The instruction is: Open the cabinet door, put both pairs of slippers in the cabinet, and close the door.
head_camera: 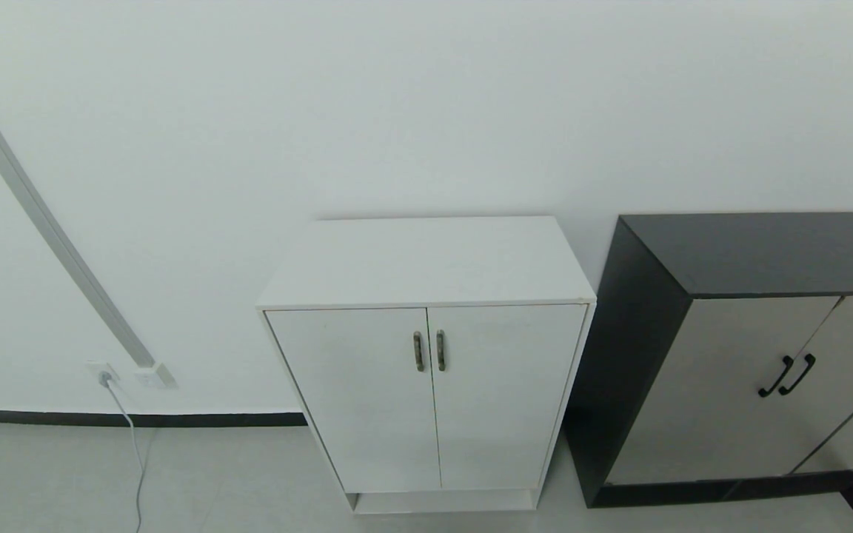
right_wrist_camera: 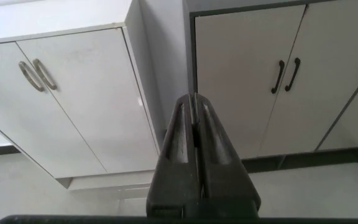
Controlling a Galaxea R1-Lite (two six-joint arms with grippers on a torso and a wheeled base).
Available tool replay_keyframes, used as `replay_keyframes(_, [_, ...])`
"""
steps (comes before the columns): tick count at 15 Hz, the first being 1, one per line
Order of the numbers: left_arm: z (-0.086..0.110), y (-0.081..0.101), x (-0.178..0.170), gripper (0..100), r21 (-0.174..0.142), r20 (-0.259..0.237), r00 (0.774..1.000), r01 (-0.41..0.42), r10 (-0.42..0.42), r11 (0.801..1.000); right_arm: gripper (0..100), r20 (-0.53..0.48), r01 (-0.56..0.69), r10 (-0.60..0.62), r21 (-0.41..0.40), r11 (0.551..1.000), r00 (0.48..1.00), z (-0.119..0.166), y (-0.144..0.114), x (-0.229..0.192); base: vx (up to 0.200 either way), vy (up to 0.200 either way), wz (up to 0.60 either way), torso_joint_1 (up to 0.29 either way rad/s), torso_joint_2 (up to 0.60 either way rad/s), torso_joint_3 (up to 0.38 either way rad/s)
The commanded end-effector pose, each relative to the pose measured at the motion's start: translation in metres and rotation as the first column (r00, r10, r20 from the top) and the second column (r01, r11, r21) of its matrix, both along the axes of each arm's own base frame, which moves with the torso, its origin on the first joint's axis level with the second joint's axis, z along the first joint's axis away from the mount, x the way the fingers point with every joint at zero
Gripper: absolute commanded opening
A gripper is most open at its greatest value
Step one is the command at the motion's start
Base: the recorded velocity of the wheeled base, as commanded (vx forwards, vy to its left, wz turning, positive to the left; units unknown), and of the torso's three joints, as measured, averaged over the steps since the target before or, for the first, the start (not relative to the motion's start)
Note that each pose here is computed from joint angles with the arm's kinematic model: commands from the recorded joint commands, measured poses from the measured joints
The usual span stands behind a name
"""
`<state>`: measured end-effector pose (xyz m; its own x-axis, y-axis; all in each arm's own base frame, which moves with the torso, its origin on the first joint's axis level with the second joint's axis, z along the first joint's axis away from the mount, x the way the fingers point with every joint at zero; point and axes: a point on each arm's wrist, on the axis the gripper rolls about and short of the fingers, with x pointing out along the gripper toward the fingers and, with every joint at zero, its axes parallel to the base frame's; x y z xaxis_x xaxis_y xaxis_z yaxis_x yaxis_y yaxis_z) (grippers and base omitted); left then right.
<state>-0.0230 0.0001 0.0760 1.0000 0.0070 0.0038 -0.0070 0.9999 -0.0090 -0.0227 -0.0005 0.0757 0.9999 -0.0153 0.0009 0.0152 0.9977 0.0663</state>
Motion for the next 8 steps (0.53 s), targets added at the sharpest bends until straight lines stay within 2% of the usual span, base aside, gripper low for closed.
replay_keyframes(1, [-0.0004,0.0000,0.0002,0,0.000,-0.002,1.000,-0.001,0.001,1.000,0,0.001,-0.002,0.002,0.000,1.000,1.000,0.0000,0.0000,-0.0001,0.000,0.000,0.00,0.000,0.00,0.000])
replay_keyframes(8, [0.0001,0.0000,0.0001,0,0.000,-0.001,1.000,-0.001,0.001,1.000,0,0.001,-0.002,0.002,-0.005,1.000,1.000,0.0000,0.0001,-0.0001,0.000,0.000,0.00,0.000,0.00,0.000])
